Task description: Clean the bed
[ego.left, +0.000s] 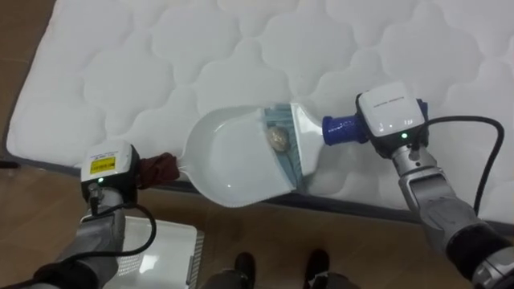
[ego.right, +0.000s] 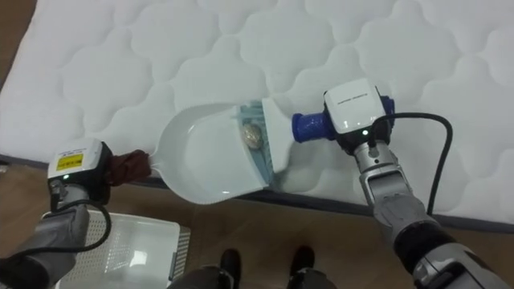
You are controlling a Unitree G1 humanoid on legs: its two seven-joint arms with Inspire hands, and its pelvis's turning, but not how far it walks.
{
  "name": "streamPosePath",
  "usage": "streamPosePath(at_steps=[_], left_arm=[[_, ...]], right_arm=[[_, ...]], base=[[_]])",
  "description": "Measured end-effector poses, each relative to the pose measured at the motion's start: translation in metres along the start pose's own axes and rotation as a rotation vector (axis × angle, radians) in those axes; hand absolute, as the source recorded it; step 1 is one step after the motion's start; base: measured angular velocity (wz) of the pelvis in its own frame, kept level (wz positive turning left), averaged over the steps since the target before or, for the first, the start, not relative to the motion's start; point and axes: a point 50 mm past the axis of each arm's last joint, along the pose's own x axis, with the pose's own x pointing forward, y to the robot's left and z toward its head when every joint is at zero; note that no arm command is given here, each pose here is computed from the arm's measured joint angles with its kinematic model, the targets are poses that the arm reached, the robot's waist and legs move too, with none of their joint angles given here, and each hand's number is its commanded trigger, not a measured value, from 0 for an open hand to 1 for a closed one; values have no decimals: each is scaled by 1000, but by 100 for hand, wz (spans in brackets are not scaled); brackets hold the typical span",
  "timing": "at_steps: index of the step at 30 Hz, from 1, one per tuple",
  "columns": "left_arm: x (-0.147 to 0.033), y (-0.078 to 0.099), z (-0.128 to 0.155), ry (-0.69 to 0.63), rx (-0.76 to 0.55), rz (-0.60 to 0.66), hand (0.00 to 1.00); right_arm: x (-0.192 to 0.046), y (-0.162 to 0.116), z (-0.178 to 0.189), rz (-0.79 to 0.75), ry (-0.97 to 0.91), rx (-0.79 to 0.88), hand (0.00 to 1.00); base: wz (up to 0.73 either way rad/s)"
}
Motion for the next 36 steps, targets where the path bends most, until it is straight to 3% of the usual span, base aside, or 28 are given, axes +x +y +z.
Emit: streamPosePath(at_steps=[36], left_arm=[[-1, 0, -4, -5, 35, 23, 100]], right_arm=[[1, -3, 5, -7, -26, 23, 100]], base=[[0]])
